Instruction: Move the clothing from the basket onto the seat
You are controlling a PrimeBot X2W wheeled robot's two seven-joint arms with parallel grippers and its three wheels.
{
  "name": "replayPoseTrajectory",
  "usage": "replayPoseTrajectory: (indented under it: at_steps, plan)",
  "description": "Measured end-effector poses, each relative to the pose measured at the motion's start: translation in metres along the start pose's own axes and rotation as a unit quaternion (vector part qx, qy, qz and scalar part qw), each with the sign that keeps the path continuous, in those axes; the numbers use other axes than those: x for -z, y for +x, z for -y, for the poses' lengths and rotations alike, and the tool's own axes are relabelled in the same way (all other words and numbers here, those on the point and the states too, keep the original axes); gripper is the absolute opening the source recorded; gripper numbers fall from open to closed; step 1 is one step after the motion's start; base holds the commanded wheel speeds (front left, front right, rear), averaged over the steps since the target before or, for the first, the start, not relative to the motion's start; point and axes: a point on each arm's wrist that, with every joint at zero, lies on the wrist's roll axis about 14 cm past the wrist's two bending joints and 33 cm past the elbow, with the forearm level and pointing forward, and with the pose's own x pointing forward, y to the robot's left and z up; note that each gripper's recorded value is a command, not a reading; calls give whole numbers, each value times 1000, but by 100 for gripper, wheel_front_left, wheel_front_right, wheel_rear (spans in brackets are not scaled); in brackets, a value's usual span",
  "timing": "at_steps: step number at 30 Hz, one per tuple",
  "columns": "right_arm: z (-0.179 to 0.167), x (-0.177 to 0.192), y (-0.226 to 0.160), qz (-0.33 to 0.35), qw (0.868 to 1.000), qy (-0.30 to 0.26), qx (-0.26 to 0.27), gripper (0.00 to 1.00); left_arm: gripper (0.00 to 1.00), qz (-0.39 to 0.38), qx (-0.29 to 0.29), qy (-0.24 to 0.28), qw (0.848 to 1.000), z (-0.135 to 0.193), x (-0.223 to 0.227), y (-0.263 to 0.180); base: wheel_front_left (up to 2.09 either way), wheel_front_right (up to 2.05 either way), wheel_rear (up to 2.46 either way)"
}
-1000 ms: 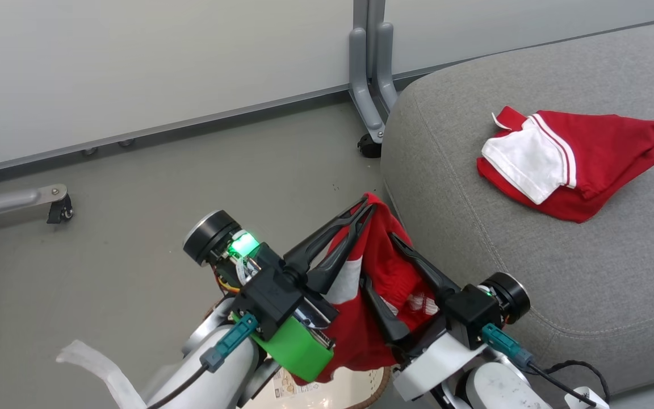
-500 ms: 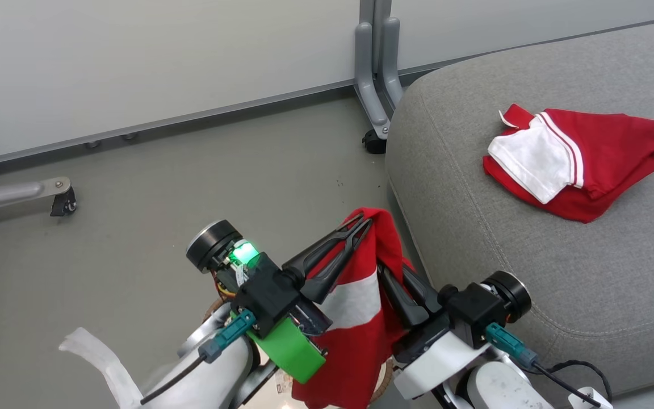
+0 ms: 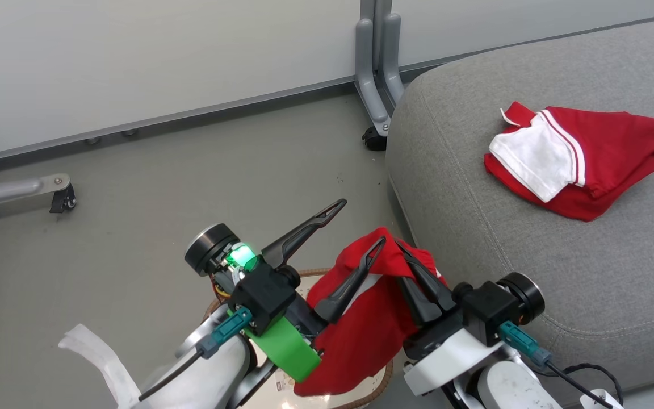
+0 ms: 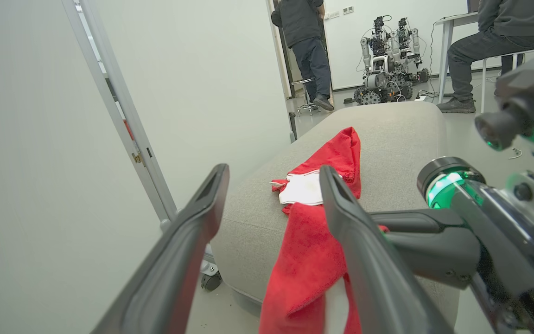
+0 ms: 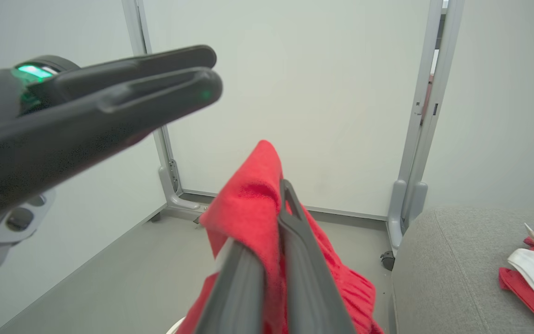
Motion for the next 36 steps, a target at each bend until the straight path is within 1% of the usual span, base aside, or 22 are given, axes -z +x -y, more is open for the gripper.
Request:
replayPoseTrajectory:
  at_steps: [24,31,36]
  plan:
    - [13,-3,-5,3,1000,-4,22,0,100,-22,9,-12,1000,3,15,-1,0,0,0]
    - [34,-16,-12,21,998,-14,56,0,100,-26,36,-23,999,13,24,8,0,0,0]
    - [56,-27,-24,33,995,-26,95,0,100,-26,68,-31,997,23,30,18,0,0,0]
